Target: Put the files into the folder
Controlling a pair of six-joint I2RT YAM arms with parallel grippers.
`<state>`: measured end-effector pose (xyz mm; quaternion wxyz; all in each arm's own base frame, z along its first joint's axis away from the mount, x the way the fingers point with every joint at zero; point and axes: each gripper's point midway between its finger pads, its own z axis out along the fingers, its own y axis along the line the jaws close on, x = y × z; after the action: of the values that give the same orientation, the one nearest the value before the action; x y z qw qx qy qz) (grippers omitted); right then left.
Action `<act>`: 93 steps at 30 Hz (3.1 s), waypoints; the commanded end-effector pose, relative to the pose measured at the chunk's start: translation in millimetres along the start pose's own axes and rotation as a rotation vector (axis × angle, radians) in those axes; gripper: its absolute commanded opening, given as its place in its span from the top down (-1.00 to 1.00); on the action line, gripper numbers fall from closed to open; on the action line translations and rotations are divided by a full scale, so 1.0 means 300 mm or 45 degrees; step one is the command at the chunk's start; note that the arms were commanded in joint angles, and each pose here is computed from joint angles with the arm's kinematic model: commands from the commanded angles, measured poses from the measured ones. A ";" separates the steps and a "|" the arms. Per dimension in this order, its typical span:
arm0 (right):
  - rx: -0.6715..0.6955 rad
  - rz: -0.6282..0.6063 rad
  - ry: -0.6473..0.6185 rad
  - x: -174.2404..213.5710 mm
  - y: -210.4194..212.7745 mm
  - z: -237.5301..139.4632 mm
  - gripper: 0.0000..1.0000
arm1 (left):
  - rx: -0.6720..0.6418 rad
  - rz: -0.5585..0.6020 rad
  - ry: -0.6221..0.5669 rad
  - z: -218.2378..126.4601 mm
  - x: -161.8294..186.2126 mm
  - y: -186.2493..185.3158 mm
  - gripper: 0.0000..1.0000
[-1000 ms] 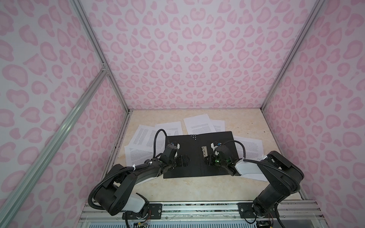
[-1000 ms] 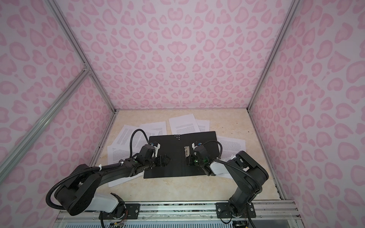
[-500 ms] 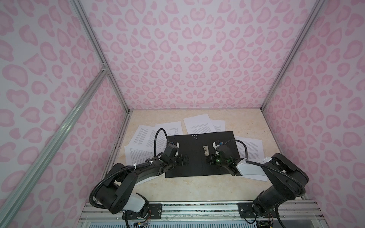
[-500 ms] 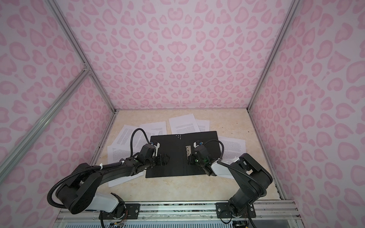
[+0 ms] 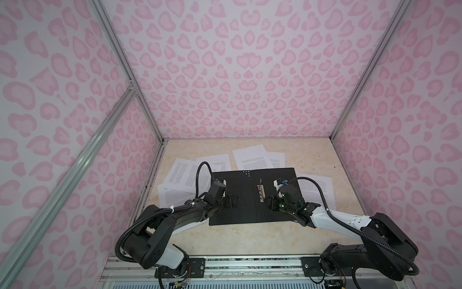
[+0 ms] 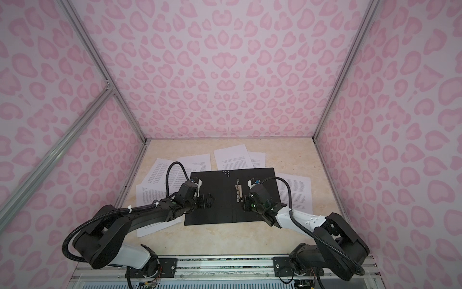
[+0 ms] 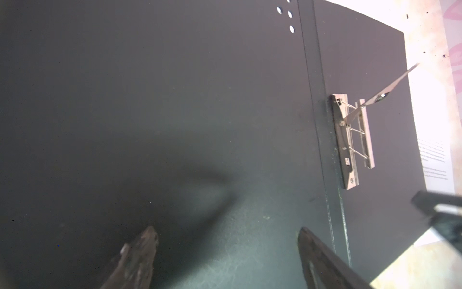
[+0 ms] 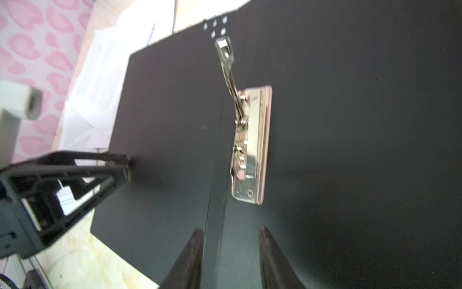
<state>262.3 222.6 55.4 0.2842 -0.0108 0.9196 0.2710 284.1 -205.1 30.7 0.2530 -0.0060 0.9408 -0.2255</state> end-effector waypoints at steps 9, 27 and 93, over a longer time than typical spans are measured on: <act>-0.002 -0.078 0.032 -0.055 0.079 0.055 0.61 | -0.140 -0.037 0.182 -0.005 0.123 0.093 -0.80; 0.120 -0.160 0.124 -0.281 0.030 0.255 0.86 | -0.138 -0.040 0.173 -0.006 0.116 0.090 -0.80; -0.179 -0.592 0.256 -0.012 0.439 0.057 -0.72 | -0.428 -0.564 -0.237 -0.268 -0.022 0.457 -0.91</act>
<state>250.8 345.0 113.8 0.2558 -0.2613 0.8904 0.2711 245.6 -42.2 30.0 0.2570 -0.2827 0.9185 -0.1022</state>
